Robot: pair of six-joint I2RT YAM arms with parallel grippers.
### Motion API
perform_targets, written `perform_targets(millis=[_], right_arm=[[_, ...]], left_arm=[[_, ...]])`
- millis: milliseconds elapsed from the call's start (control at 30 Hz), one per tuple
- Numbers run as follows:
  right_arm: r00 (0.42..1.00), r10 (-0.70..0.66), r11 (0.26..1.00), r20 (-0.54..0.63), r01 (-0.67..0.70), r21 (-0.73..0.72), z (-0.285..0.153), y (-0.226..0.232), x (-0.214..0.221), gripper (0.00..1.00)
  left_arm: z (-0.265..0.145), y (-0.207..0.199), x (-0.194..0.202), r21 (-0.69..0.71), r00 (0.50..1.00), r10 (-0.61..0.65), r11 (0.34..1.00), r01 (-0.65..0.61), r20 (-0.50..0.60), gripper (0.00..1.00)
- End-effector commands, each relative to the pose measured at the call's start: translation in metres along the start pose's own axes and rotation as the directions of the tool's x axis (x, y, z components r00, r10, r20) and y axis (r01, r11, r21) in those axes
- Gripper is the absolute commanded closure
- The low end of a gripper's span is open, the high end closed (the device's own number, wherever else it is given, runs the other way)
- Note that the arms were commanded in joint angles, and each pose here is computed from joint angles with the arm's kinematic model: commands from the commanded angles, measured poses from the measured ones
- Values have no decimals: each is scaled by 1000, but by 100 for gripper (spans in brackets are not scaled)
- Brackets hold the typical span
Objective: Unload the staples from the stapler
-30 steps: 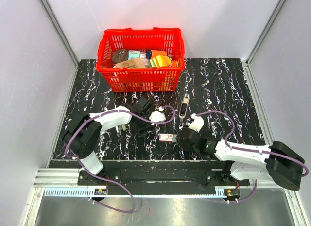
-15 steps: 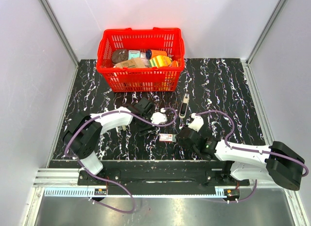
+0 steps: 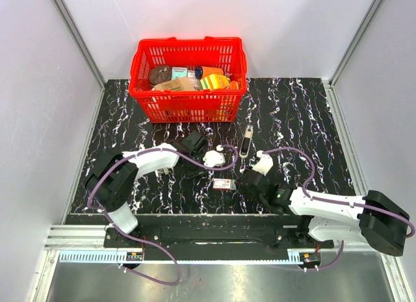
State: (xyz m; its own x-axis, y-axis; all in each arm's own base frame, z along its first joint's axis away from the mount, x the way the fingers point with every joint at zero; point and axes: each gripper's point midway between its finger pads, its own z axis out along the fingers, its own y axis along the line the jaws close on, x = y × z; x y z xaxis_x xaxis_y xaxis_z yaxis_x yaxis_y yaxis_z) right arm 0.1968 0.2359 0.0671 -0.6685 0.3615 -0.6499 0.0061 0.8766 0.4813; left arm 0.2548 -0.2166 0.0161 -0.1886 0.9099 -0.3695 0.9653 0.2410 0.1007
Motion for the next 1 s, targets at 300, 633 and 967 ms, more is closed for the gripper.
perform_targets(millis=[300,633,967], right_arm=[[999,7,1000,44,-6,-27,-5,9,-15,79],[996,-23,997,91,29,-68,-18,29,-39,79],[981,1,959,195,54,-279,-69,98,-104,77]], left_arm=[[10,-6,23,-7,998,7,1000,-7,-61,75],[-41,-6,-25,26,995,-60,998,58,82,92],[-180,-7,-126,211,836,-239,966,151,494,96]])
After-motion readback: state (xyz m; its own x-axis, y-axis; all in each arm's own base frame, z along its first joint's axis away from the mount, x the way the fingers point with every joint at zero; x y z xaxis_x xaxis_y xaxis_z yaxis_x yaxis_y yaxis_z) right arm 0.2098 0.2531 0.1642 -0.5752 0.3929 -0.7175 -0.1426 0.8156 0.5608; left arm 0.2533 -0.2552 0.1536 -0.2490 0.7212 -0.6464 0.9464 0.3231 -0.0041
